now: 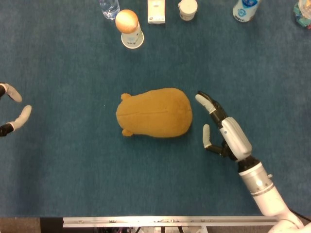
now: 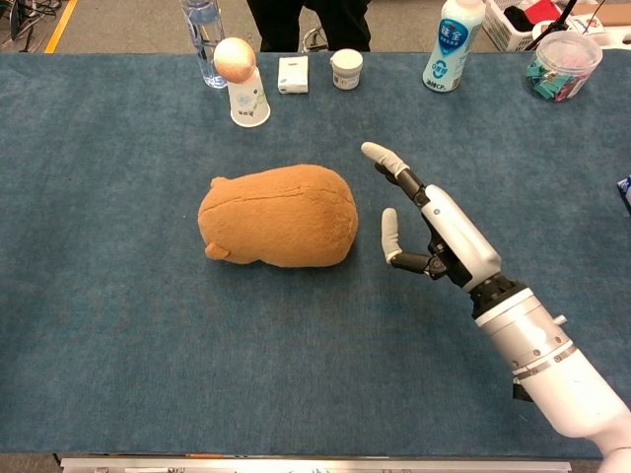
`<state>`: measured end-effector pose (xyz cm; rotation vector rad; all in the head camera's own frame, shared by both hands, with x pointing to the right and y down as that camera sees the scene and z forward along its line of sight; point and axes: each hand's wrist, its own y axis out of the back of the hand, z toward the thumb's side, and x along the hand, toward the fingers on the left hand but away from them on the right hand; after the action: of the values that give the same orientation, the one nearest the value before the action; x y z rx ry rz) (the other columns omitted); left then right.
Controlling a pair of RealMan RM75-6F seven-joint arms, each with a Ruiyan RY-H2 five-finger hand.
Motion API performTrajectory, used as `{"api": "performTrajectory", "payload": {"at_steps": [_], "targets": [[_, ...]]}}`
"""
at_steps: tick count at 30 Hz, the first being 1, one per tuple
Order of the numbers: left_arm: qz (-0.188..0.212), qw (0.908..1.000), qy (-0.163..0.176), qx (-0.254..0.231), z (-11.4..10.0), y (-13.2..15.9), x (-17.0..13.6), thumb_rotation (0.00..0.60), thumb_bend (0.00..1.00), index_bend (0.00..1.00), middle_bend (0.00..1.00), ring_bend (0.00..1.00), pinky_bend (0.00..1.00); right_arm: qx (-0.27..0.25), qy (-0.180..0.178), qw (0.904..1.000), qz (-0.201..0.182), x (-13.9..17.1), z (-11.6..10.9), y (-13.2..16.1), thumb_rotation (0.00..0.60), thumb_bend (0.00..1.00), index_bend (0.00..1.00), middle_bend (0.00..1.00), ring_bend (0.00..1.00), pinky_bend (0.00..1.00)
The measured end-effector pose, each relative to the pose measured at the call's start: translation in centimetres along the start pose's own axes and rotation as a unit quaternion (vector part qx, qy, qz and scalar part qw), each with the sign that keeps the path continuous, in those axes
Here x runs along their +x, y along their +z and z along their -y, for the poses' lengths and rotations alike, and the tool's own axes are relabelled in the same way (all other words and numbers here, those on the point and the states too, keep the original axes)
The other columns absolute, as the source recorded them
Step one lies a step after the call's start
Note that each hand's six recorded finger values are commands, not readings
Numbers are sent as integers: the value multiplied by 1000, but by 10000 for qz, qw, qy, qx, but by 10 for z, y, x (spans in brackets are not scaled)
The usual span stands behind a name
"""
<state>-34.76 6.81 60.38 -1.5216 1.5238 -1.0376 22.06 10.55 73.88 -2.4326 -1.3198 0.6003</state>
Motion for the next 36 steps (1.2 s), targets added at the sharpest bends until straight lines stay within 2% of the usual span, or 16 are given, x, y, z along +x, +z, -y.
{"api": "performTrajectory", "payload": {"at_steps": [5,15,22,26,33,36], "targets": [[-16,10000,19,-7,-1,-1,0,600,197,581,575,395,501,-107,-16,9999,2,-4,7,-2,600,736,0,0,0,0],[-24,10000,60,-28,-5,-1,0,600,197,581,576,395,501,-532,506,9967,331,-11,30,-9,600,736,0,0,0,0],[-23,10000,49,-20,-4,-1,0,600,197,581,576,395,501,-843,778,9923,465,-12,30,-9,600,736,0,0,0,0],[-20,10000,24,-13,-3,-1,-1,600,197,582,576,395,501,-780,608,9946,312,-12,24,-5,600,735,0,0,0,0],[-9,10000,16,-4,-3,-1,-1,600,197,582,576,395,501,-473,-81,9987,-143,-9,3,5,600,736,0,0,0,0],[-7,10000,6,3,-2,0,-1,600,197,582,576,395,501,-320,-303,9988,-213,-8,-2,4,600,736,0,0,0,0]]}}
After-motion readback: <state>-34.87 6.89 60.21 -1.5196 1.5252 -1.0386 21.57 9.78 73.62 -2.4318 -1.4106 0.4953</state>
